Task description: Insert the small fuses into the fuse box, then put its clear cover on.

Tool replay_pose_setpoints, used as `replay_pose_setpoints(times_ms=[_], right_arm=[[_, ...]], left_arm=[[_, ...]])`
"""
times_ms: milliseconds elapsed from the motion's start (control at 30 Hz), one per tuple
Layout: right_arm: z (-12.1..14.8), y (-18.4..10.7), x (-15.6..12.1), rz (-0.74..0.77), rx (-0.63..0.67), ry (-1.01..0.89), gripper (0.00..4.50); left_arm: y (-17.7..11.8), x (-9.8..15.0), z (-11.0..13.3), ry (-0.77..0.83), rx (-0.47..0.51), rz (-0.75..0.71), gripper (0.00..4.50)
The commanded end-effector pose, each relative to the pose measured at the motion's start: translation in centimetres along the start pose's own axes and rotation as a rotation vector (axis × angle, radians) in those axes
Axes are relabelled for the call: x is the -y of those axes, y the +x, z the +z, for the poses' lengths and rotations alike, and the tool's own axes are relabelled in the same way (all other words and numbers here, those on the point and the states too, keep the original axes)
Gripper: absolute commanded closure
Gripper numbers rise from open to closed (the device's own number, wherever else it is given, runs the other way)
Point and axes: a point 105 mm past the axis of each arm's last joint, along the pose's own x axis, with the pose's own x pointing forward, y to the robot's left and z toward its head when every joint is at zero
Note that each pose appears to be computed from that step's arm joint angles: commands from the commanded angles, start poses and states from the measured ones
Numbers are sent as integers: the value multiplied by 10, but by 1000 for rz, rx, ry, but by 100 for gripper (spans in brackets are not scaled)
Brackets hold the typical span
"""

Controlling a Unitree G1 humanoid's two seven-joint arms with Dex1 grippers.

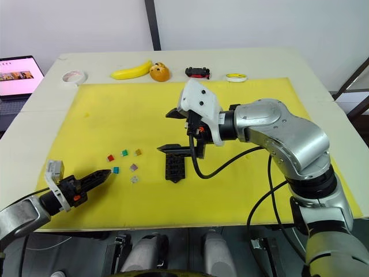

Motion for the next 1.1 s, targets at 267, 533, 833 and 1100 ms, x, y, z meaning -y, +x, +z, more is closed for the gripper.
replay_pose_setpoints(times_ms=[267, 533, 833, 1100], right_arm=[[12, -3, -3, 2, 30, -57, 0], [12, -2, -4, 6, 30, -60, 0], [12, -3, -3, -4, 26, -58, 0], [11, -3, -1, -24, 19, -56, 0]], left_arm=[[-9, -8, 2, 17, -2, 37, 443], [-13, -3, 24, 93, -74, 28, 116], [2, 2, 29, 79, -234, -16, 116], [22, 13, 35, 81, -340, -62, 116]])
